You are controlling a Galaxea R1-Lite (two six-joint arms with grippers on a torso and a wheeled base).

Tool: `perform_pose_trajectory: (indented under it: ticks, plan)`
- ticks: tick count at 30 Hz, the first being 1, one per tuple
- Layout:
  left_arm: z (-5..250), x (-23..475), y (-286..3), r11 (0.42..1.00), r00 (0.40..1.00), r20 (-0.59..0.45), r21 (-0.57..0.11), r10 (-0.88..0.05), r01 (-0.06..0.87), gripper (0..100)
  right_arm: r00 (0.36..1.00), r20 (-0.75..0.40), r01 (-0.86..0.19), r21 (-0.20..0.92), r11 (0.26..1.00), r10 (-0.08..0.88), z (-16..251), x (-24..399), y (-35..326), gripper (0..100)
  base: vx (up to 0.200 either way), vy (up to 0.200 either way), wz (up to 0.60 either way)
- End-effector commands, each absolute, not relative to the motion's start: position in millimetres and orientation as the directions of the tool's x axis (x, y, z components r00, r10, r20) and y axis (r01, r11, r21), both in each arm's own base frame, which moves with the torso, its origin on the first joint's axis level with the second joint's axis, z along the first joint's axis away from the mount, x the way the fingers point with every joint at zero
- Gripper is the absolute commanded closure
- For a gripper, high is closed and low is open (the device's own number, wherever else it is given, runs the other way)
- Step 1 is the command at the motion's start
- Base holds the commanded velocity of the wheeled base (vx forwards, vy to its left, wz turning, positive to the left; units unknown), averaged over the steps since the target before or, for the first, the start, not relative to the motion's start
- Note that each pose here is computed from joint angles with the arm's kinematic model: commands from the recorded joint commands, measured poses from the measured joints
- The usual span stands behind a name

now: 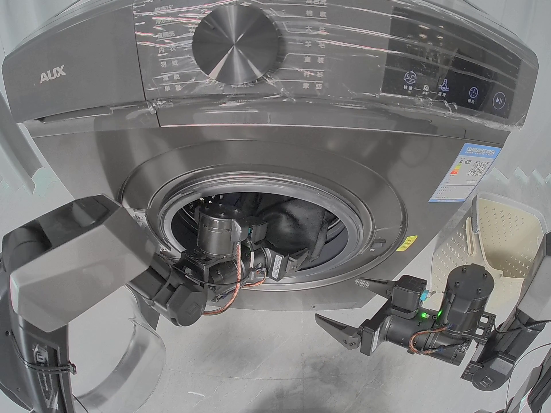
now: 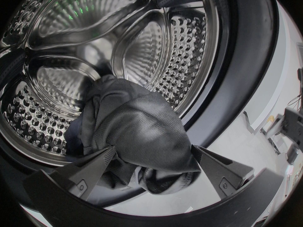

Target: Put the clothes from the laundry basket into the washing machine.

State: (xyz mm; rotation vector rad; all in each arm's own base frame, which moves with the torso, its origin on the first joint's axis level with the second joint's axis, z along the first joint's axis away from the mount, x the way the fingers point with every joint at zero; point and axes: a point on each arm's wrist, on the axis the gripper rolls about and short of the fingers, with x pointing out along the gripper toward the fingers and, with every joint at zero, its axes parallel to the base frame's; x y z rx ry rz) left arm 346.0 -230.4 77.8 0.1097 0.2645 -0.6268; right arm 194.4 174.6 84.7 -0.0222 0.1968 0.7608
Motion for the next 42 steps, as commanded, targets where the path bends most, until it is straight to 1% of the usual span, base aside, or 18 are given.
perform_pose_trajectory:
  ticks: [1, 5, 6, 11, 13, 14, 16, 17, 18, 20, 21, 25, 27, 31, 32, 33, 37, 42]
  plan:
    - [42.5, 369.9, -230.8, 0.826, 0.793, -0.318, 0.05, -0.519, 0.561, 0, 0.706, -0.186, -0.688, 0.051, 0.724, 0.683, 84.4, 194.4, 174.7, 0, 0.0, 0.0, 0.0]
    - [34.3, 376.4, -233.9, 0.829, 0.798, -0.315, 0.059, -0.513, 0.556, 0, 0.706, -0.184, -0.688, 0.051, 0.724, 0.684, 84.7, 194.6, 174.9, 0, 0.0, 0.0, 0.0]
    - [34.3, 376.4, -233.9, 0.829, 0.798, -0.315, 0.059, -0.513, 0.556, 100, 0.706, -0.184, -0.688, 0.051, 0.724, 0.684, 84.7, 194.6, 174.9, 0, 0.0, 0.0, 0.0]
    - [38.5, 384.3, -237.1, 0.834, 0.81, -0.278, 0.055, -0.516, 0.549, 100, 0.707, -0.181, -0.688, 0.051, 0.724, 0.684, 85.1, 194.8, 175.1, 0, 0.0, 0.0, 0.0]
    - [40.7, 390.7, -236.7, 0.846, 0.826, -0.258, 0.054, -0.502, 0.531, 100, 0.707, -0.181, -0.688, 0.051, 0.724, 0.684, 85.1, 194.8, 175.1, 0, 0.0, 0.0, 0.0]
    - [46.0, 402.7, -237.3, 0.868, 0.854, -0.213, 0.05, -0.475, 0.495, 100, 0.706, -0.184, -0.688, 0.051, 0.724, 0.684, 84.5, 194.9, 175.2, 0, 0.0, 0.0, 0.0]
    - [48.6, 415.5, -239.7, 0.892, 0.884, -0.157, 0.03, -0.441, 0.45, 100, 0.707, -0.181, -0.688, 0.051, 0.724, 0.684, 84.9, 195.2, 175.4, 0, 0.0, 0.0, 0.0]
    - [49.3, 418.6, -240.5, 0.896, 0.889, -0.142, 0.025, -0.435, 0.442, 100, 0.707, -0.181, -0.688, 0.051, 0.724, 0.684, 84.9, 195.2, 175.4, 0, 0.0, 0.0, 0.0]
    - [51.8, 428.2, -242.0, 0.909, 0.905, -0.096, 0.01, -0.414, 0.417, 100, 0.707, -0.178, -0.688, 0.051, 0.724, 0.684, 85.4, 195.6, 175.8, 0, 0.0, 0.0, 0.0]
    - [52.3, 434.8, -244.6, 0.915, 0.914, -0.064, 0.004, -0.401, 0.402, 100, 0.707, -0.175, -0.688, 0.051, 0.724, 0.685, 86.1, 195.7, 175.9, 0, 0.0, 0.0, 0.0]
    - [51.1, 445.6, -245.7, 0.925, 0.925, -0.021, -0.005, -0.38, 0.38, 100, 0.707, -0.177, -0.688, 0.051, 0.724, 0.685, 85.7, 195.8, 176.0, 0, 0.0, 0.0, 0.0]
    - [50.3, 467.4, -247.6, 0.944, 0.942, 0.065, -0.018, -0.329, 0.33, 100, 0.707, -0.175, -0.688, 0.051, 0.724, 0.685, 85.9, 196.1, 176.2, 0, 0.0, 0.0, 0.0]
    - [55.7, 478.8, -247.6, 0.953, 0.948, 0.122, -0.03, -0.296, 0.301, 100, 0.707, -0.175, -0.688, 0.051, 0.724, 0.685, 85.9, 196.1, 176.2, 0, 0.0, 0.0, 0.0]
    - [65.8, 493.5, -247.5, 0.957, 0.94, 0.206, -0.048, -0.27, 0.285, 100, 0.707, -0.175, -0.688, 0.051, 0.724, 0.685, 85.9, 196.1, 176.2, 0, 0.0, 0.0, 0.0]
    - [65.8, 493.5, -247.5, 0.957, 0.94, 0.206, -0.048, -0.27, 0.285, 100, 0.707, -0.175, -0.688, 0.051, 0.724, 0.685, 85.9, 196.1, 176.2, 0, 0.0, 0.0, 0.0]
    - [69.3, 498.3, -246.1, 0.958, 0.936, 0.234, -0.054, -0.261, 0.281, 100, 0.707, -0.175, -0.688, 0.051, 0.724, 0.685, 85.9, 196.1, 176.2, 0, 0.0, 0.0, 0.0]
    - [69.6, 499.5, -244.8, 0.959, 0.936, 0.238, -0.056, -0.258, 0.278, 100, 0.706, -0.177, -0.689, 0.051, 0.723, 0.686, 85.5, 195.9, 176.6, 0, 0.0, 0.0, 0.0]
    - [68.4, 489.7, -249.2, 0.955, 0.942, 0.196, -0.072, -0.271, 0.289, 100, 0.707, -0.181, -0.688, 0.052, 0.724, 0.684, 84.0, 197.1, 177.1, 0, 0.0, 0.0, 0.0]
